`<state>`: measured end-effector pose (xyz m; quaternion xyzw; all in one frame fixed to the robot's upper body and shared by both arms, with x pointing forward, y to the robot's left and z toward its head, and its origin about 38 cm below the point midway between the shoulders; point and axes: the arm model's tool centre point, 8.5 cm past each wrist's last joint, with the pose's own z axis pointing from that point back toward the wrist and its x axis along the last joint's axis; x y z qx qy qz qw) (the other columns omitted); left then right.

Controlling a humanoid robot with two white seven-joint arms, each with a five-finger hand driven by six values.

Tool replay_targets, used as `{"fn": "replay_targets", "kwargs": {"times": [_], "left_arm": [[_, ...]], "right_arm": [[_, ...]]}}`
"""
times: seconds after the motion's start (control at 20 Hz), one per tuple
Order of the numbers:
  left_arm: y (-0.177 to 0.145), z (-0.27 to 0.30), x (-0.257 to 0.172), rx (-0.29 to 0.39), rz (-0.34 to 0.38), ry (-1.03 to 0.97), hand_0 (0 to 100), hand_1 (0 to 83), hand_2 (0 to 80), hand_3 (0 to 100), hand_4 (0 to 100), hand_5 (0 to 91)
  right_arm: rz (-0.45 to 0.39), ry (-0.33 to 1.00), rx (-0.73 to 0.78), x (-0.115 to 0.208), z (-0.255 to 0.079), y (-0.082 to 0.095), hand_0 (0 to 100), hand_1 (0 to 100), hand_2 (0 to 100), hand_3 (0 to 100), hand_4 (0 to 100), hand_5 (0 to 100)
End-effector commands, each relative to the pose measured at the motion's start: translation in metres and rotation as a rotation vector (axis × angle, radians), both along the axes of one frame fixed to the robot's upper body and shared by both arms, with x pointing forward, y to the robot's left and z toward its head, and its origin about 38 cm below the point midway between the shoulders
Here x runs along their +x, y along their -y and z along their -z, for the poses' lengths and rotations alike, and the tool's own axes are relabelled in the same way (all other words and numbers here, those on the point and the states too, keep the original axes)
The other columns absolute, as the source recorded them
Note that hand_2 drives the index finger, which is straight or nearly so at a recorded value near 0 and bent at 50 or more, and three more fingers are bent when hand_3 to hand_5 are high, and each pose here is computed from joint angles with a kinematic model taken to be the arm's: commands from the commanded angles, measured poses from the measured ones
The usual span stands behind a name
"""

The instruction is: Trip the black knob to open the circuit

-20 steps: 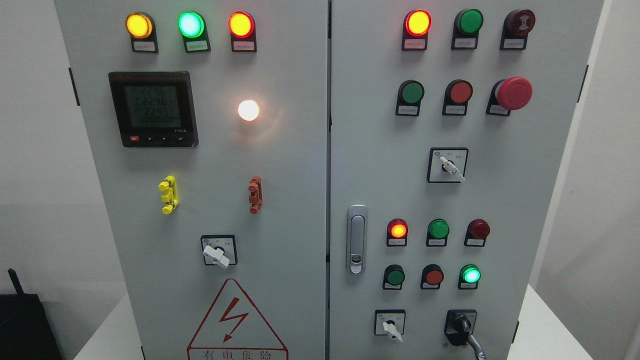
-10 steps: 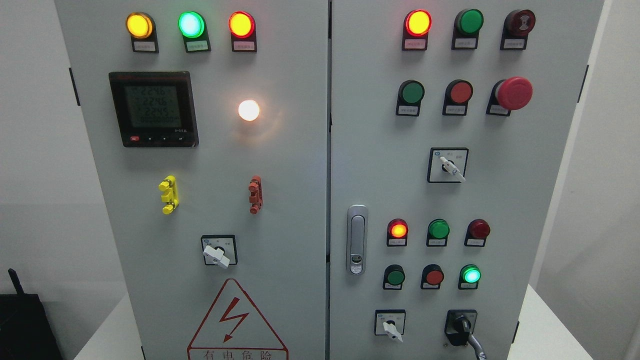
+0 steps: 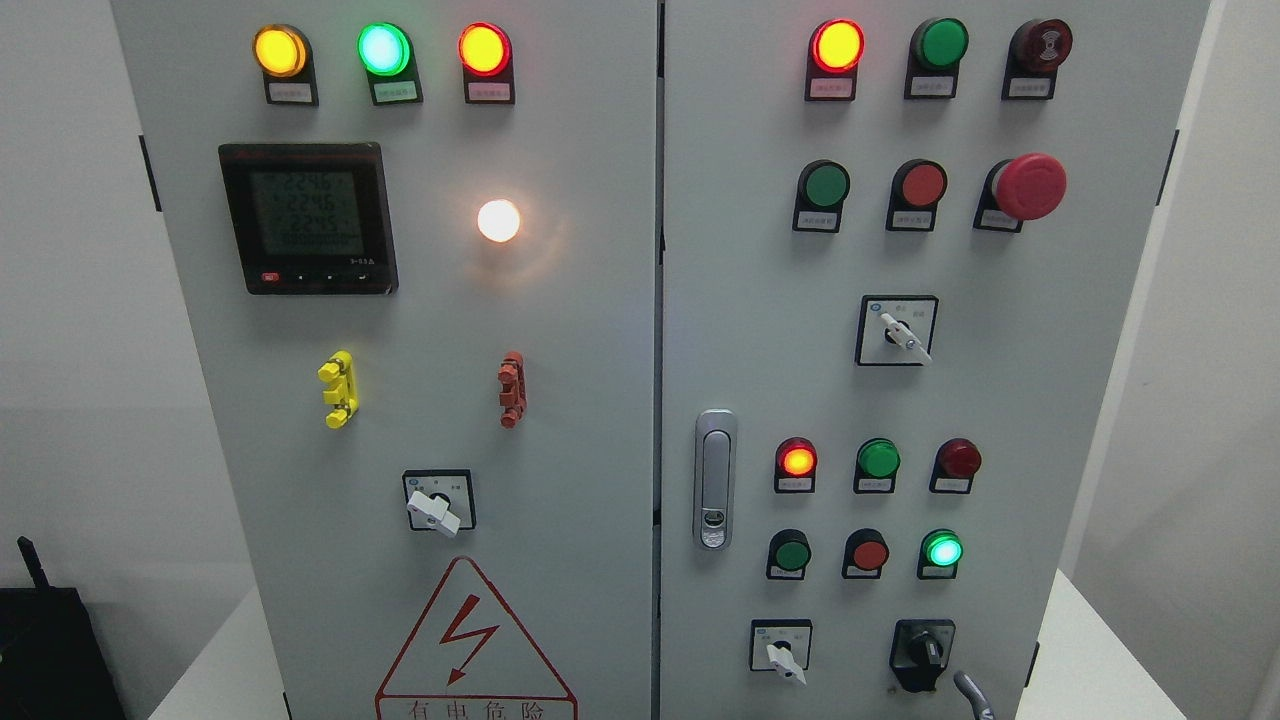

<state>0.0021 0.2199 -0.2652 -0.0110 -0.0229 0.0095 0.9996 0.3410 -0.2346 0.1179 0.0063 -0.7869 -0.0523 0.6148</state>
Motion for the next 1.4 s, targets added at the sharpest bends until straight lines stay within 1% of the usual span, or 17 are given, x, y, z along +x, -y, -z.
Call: {"fn": "replay_targets", "kwargs": {"times": [0.0,0.15,0.35,0.4,0.45,0.5,0.55,0.6,0.65,0.7,0.75,0.8,0.85,0.95,1.05,1.2,1.35], "left_arm": [[0.0,0.0,0.002,0.0,-0.005,0.005,12,38.9,0.0,0,0,0.0],[0.0,0.0,0.002,0.0,-0.005,0.005,12,38.9,0.0,0,0,0.0],[0.0,0.0,0.002,0.0,-0.005,0.005,12,38.9,0.0,0,0,0.0],[0.0,0.0,0.001,0.0,-0.005,0.004,12,38.9,0.0,0,0,0.0],[0.0,0.0,0.001,0.0,-0.005,0.004,12,38.9,0.0,0,0,0.0],[0.0,0.0,0.002,0.0,-0.005,0.005,12,38.9,0.0,0,0,0.0],[0.0,0.0,0.002,0.0,-0.005,0.005,12,38.9,0.0,0,0,0.0],[0.0,0.0,0.002,0.0,-0.005,0.005,12,38.9,0.0,0,0,0.0],[0.0,0.0,0.002,0.0,-0.005,0.005,12,38.9,0.0,0,0,0.0],[0.0,0.0,0.002,0.0,-0.005,0.005,12,38.9,0.0,0,0,0.0],[0.0,0.0,0.002,0.0,-0.005,0.005,12,38.9,0.0,0,0,0.0],[0.0,0.0,0.002,0.0,-0.005,0.005,12,38.9,0.0,0,0,0.0],[0.0,0.0,0.002,0.0,-0.005,0.005,12,38.9,0.0,0,0,0.0],[0.0,0.0,0.002,0.0,-0.005,0.005,12,38.9,0.0,0,0,0.0],[0.0,0.0,0.002,0.0,-0.003,0.005,12,38.9,0.0,0,0,0.0],[0.0,0.0,0.001,0.0,-0.003,0.004,12,38.9,0.0,0,0,0.0],[0.0,0.0,0.002,0.0,-0.005,0.005,12,38.9,0.0,0,0,0.0]], "right_arm": [[0.012,0.045,-0.004,-0.003,-0.012,0.005,0,0,1,100,100,98],[0.018,0.041,-0.009,-0.008,-0.011,0.009,0,0,0,100,100,96],[0.018,0.027,0.003,-0.023,-0.007,0.009,0,0,0,100,97,92],[0.016,0.026,0.018,-0.028,-0.006,0.008,0,0,0,100,94,90],[0.014,0.018,0.023,-0.034,-0.004,0.008,0,0,0,100,90,86],[0.015,0.014,0.026,-0.038,-0.002,0.008,0,0,0,100,88,85],[0.015,0.008,0.027,-0.041,-0.001,0.009,0,0,0,96,79,76],[0.017,0.005,0.028,-0.044,0.0,0.008,0,0,0,86,71,67],[0.018,0.008,0.028,-0.045,-0.001,0.009,0,0,0,78,65,62],[0.017,0.011,0.027,-0.046,-0.001,0.009,0,0,0,64,54,51],[0.016,0.013,0.027,-0.046,-0.001,0.009,0,0,0,48,38,38],[0.014,0.013,0.025,-0.046,-0.002,0.009,0,0,0,39,30,31],[0.012,0.016,0.025,-0.046,-0.002,0.009,0,0,0,30,20,23],[0.011,0.016,0.026,-0.046,-0.002,0.008,0,0,0,15,6,10],[0.006,0.016,0.024,-0.046,-0.002,0.008,0,0,0,7,0,1],[0.001,0.021,0.025,-0.046,-0.003,0.006,0,0,0,4,0,0],[-0.002,0.027,0.025,-0.046,-0.004,0.006,0,0,0,4,0,0]]}}
